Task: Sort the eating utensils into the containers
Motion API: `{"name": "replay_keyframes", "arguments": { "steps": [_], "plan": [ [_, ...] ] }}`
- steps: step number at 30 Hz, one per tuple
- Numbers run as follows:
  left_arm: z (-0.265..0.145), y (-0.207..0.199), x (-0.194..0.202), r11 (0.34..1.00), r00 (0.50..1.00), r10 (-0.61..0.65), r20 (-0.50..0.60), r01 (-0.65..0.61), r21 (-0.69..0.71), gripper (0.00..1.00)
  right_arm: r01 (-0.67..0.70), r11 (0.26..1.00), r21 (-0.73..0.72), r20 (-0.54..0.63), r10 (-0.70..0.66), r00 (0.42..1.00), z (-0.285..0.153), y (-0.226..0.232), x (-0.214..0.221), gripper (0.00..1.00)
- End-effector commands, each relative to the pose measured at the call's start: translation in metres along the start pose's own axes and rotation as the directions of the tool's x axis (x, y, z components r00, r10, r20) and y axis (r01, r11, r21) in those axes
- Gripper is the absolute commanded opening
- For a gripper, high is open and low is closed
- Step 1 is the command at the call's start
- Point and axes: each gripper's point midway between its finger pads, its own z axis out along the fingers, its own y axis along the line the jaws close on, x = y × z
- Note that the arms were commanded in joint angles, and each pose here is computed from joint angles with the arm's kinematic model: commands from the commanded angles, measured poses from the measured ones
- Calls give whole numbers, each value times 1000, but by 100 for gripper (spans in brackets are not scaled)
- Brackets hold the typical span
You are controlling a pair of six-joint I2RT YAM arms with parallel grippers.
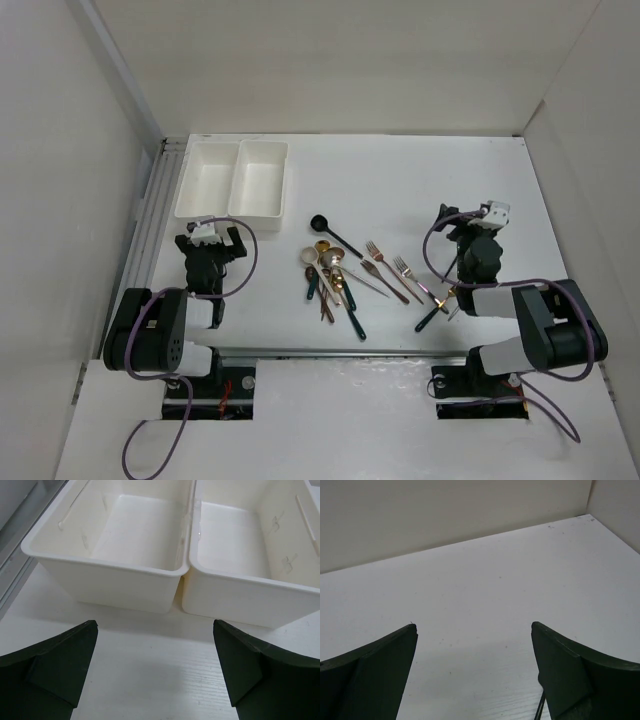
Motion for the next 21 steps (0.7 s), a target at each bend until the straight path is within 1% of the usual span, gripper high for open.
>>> {"name": "replay_keyframes", "arguments": {
  "steps": [1,2,3,4,5,6,7,8,9,10,11,12,13,14,15,16,17,18,19,20,21],
  "plan": [
    [7,-8,-66,999,971,-44,236,37,33,100,-2,998,-58,55,5,998,9,17,-24,100],
    [7,-8,-66,999,971,-44,236,37,33,100,37,998,-59,-29,-39,999,18,23,-18,100],
    [7,-8,-66,999,971,-44,236,37,33,100,54,996,-67,-52,-58,997,24,31,-34,100],
    [6,-8,-69,999,968,-46,246,39,34,100,121,989,-81,-92,-128,987,33,39,-40,100],
    [6,-8,-69,999,968,-46,246,39,34,100,180,978,-108,-114,-192,975,47,60,-68,100],
    [6,-14,-68,998,969,-28,244,11,68,100,236,967,-98,-96,-245,965,53,68,-90,100],
    [4,-20,-77,995,962,-14,272,-13,98,100,357,931,-70,-91,-362,928,61,69,-102,100],
    [-2,-34,-78,980,962,9,274,-64,191,100,421,903,88,-99,-412,906,65,52,-126,100],
    [-5,-40,-80,967,962,47,269,-112,229,100,440,886,145,-40,-439,898,70,67,-169,100],
    [1,-52,-109,950,952,66,299,-151,274,100,499,844,196,-65,-497,865,76,64,-176,100],
    [2,-71,-134,863,914,251,318,-360,354,100,495,794,352,-81,-501,862,74,50,-216,100],
    [-4,-74,-114,847,935,263,238,-342,406,100,436,772,463,-92,-447,890,71,38,-230,100],
    [1,-79,-154,837,903,302,306,-405,368,100,371,739,563,-108,-379,919,67,28,-237,100],
    [4,-70,-165,867,910,299,287,-385,316,100,277,739,614,-124,-257,959,74,24,-222,100],
    [11,-48,-178,923,922,287,259,-338,181,100,273,899,343,-214,-208,955,98,61,-200,100],
    [14,-36,-190,943,928,280,246,-314,112,100,221,947,232,-370,-124,921,95,45,-202,100],
    [20,-28,-215,946,921,299,252,-320,46,100,89,986,144,-451,-14,893,102,48,-179,100],
    [32,-17,-189,938,934,341,110,-346,23,100,-81,988,129,-510,136,849,102,50,-162,100],
    [38,-15,-186,930,930,365,52,-366,27,100,-145,974,176,-582,222,782,95,28,-133,100],
    [44,-16,-211,931,930,364,52,-365,14,100,-127,948,291,-631,290,719,81,9,-100,100],
    [47,-14,-187,942,940,334,-60,-333,32,100,-132,907,399,-622,374,688,70,-1,-81,100]
  ]
}}
